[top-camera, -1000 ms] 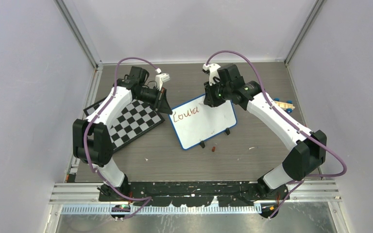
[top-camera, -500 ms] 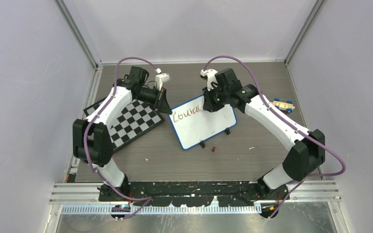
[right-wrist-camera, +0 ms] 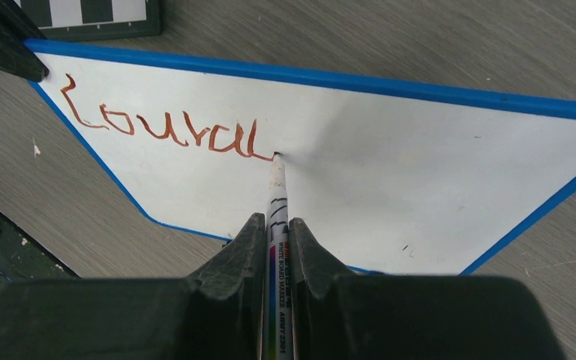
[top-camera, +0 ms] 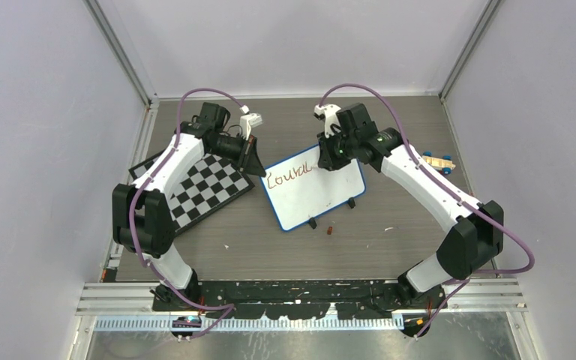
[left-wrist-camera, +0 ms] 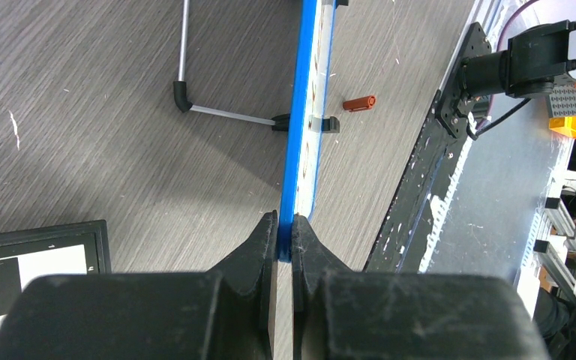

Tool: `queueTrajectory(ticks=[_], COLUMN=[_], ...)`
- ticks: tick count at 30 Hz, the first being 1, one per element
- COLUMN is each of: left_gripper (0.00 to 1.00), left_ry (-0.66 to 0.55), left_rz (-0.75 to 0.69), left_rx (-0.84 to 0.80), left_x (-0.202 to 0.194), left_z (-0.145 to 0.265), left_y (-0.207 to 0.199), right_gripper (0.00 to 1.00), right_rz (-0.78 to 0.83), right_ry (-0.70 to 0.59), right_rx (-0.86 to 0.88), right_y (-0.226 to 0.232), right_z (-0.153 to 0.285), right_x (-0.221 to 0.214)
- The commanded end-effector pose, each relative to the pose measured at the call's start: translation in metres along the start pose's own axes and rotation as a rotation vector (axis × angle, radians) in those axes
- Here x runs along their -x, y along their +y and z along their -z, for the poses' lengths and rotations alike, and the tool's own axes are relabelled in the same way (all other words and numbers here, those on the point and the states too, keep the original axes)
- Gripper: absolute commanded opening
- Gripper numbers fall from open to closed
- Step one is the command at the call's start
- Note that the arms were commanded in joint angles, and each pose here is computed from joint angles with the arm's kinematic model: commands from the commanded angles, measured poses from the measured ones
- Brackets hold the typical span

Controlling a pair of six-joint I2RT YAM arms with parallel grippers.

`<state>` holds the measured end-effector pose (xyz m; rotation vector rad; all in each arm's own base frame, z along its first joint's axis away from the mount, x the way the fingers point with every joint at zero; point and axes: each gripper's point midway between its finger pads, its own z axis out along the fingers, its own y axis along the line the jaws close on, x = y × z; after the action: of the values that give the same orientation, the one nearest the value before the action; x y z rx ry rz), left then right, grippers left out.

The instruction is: Write a sentence on the whiteboard

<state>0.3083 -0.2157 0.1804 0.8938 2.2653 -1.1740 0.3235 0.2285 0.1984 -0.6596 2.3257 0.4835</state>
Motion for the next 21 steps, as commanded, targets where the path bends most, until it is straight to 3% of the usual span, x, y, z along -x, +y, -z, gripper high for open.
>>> queueTrajectory(ticks=[1, 21], left_gripper=[0.0, 0.0], left_ry=[0.011, 0.013], left_rz=[-0.004, -0.006], left_rx=[-0.01, -0.008], left_x=[0.001, 0.001], left_z=[0.001, 0.002], left_y=[-0.009, -0.009], right_gripper=[0.0, 0.0], right_rz=[0.032, 0.069], right_ry=[-0.142, -0.118], right_rx=[-0.031, -0.004], right_y=[-0.004, 0.014], right_z=[0.015, 0.006], right_x=[0.045, 0.041])
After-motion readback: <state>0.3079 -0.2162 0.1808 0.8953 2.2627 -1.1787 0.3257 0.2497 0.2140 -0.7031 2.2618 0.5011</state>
